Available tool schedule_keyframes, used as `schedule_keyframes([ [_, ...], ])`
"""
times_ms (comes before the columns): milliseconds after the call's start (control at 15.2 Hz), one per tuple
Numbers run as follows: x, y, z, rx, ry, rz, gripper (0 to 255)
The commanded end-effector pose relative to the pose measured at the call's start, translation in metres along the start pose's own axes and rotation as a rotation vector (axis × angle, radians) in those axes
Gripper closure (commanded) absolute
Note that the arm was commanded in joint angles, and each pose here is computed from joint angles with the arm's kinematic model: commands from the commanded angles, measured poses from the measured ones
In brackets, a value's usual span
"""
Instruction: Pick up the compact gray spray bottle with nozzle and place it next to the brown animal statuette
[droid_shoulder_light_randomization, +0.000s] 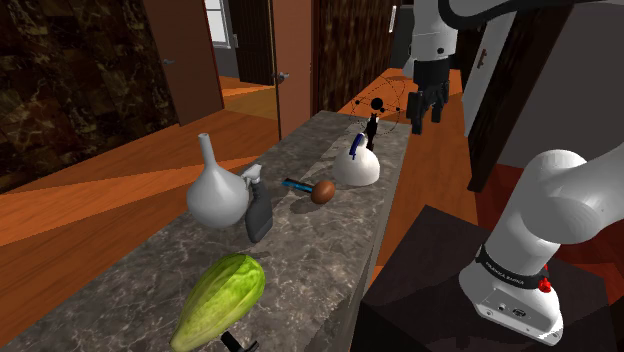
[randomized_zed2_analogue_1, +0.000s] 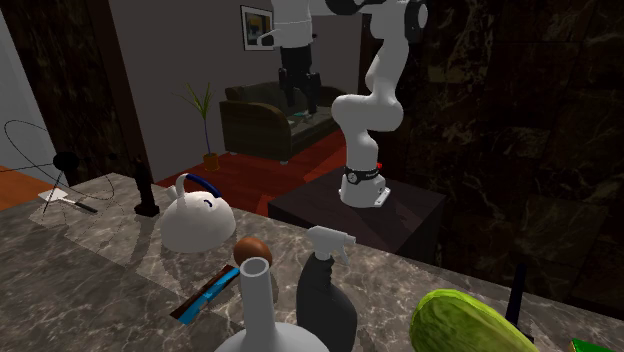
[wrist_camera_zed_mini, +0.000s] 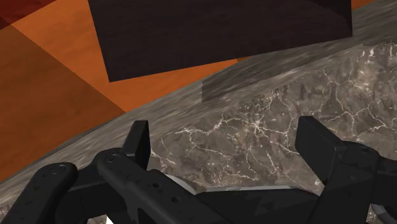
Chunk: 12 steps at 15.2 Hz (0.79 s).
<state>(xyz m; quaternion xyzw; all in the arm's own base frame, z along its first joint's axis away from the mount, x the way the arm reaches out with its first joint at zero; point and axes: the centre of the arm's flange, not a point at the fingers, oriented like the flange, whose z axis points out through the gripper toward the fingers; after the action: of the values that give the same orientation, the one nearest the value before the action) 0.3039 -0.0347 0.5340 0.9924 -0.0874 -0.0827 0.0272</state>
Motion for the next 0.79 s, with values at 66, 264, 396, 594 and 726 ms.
schedule_keyframes([
  [66,-0.003,-0.013,0.003,-0.004,0.014,0.029,0],
  [264,-0.011,-0.054,0.013,-0.016,0.057,0.114,0],
  [396,-0.014,-0.081,0.02,-0.024,0.086,0.171,0],
  [594,-0.014,-0.122,0.031,-0.036,0.129,0.257,0],
  [726,-0.013,-0.15,0.039,-0.043,0.157,0.314,0],
])
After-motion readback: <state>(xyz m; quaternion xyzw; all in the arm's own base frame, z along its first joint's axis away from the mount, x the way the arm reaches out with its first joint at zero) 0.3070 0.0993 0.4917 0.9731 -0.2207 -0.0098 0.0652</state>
